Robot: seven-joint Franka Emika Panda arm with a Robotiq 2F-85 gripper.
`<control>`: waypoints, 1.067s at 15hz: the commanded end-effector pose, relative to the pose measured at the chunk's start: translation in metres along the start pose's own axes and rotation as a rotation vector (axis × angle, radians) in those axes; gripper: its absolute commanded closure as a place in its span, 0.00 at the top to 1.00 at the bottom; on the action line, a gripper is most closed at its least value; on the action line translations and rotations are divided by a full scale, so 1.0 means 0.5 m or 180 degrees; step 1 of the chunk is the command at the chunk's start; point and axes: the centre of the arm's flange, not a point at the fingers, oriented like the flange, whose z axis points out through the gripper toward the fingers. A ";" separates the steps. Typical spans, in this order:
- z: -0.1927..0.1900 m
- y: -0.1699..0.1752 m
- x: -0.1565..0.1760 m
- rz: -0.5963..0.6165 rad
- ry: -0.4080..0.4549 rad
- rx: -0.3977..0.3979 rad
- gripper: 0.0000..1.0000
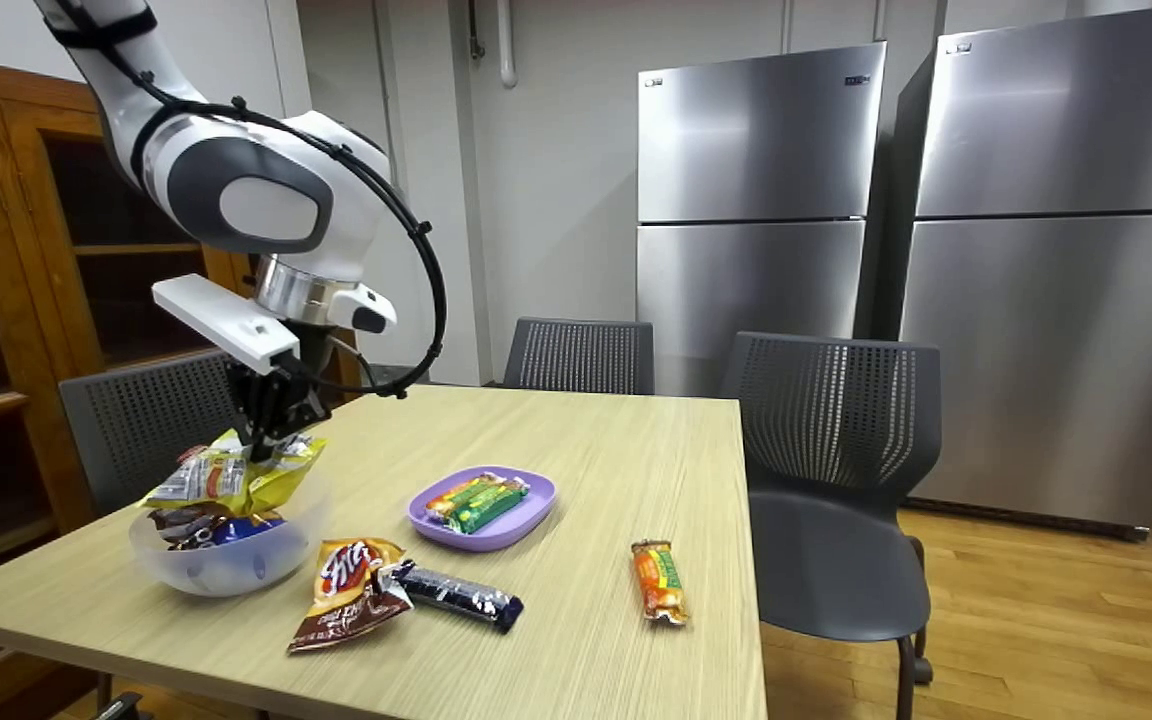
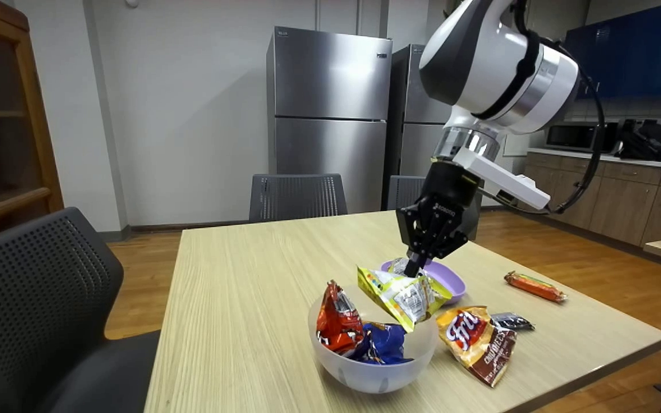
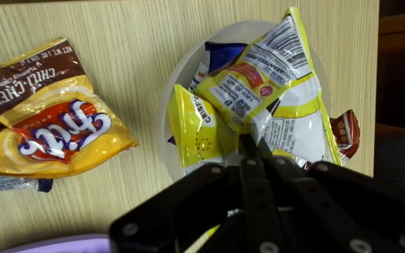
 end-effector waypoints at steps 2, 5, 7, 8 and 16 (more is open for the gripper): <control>0.018 -0.010 0.054 0.0032 0.0093 0.0062 0.00; 0.030 -0.005 0.074 0.0053 0.0169 0.0009 0.00; 0.037 -0.004 0.084 0.0063 0.0233 -0.0016 0.00; 0.040 -0.003 0.089 0.0062 0.0253 -0.0027 0.00; 0.052 -0.006 0.102 0.0023 0.0351 -0.0079 0.00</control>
